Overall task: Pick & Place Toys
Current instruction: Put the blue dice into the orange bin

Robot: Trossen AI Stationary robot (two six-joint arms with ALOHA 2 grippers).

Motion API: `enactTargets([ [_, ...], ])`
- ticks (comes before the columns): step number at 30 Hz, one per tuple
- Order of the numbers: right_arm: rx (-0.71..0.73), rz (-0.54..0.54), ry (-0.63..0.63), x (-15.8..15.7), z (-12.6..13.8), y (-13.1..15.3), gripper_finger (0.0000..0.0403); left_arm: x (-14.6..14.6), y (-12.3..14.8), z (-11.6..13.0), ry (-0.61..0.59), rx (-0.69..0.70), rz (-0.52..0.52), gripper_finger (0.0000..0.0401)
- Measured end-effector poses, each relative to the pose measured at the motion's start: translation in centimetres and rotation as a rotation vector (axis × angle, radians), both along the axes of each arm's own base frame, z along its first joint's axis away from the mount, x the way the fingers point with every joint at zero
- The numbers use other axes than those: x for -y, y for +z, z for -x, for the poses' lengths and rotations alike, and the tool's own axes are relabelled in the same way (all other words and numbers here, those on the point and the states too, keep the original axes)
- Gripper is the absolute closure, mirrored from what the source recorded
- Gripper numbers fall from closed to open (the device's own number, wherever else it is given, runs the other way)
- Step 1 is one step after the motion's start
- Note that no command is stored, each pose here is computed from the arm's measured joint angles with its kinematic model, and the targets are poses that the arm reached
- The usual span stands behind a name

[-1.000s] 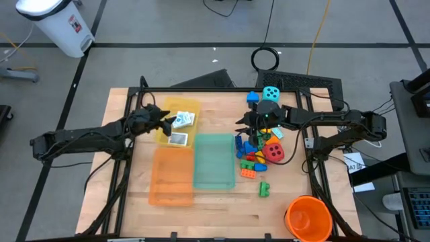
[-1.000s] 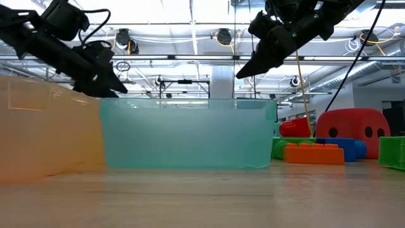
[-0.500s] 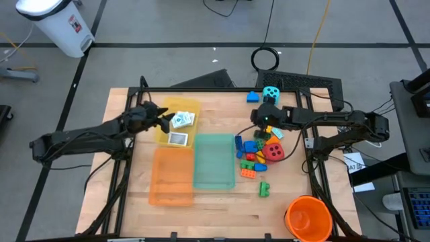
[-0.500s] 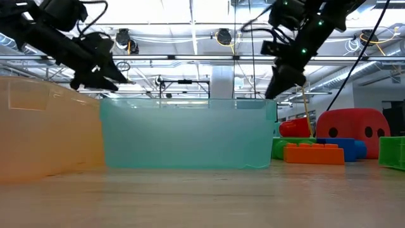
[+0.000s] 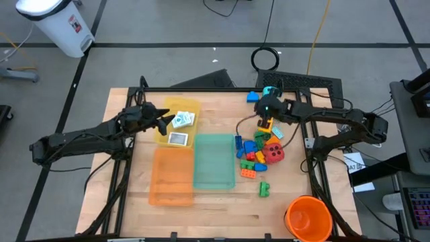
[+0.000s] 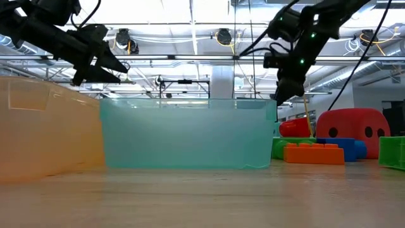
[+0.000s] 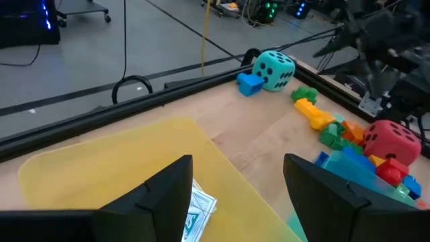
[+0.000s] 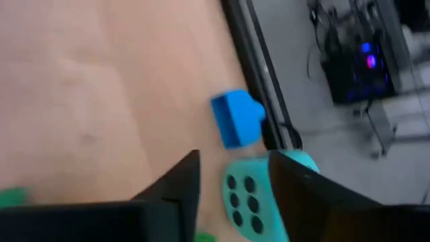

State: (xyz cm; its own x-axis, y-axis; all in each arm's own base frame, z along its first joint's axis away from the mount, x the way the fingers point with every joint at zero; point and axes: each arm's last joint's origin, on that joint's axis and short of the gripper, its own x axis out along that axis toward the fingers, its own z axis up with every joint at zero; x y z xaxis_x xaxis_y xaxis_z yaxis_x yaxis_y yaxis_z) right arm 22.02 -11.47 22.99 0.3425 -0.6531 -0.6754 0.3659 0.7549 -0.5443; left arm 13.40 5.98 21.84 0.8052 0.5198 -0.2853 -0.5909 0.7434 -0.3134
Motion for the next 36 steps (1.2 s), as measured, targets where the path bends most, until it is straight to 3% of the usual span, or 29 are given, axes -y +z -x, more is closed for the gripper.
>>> enactTargets([
  [4,-0.035,0.008,-0.081,2.3,1.0,-0.4,0.0158,0.0,0.0,0.0,0.001,0.007,0.009,0.0162],
  [7,-0.134,0.026,-0.041,3.4,1.3,-1.0,0.0099,0.0,0.0,0.0,0.001,0.006,0.008,0.0162],
  [11,-0.213,-0.007,-0.007,4.4,1.1,-2.6,0.0072,0.0,0.0,0.0,0.001,0.006,0.008,0.0162],
  [18,-0.382,0.019,-0.069,7.5,1.4,-5.5,0.0077,0.0,0.0,0.0,0.001,0.006,0.008,0.0162],
  [27,-0.362,-0.051,-0.104,9.6,2.2,-7.0,0.0090,0.0,0.0,0.0,0.001,0.006,0.007,0.0162],
  [36,-0.337,-0.102,-0.138,9.6,2.1,-7.8,0.0204,0.0,0.0,0.0,0.000,0.006,0.009,0.0162],
])
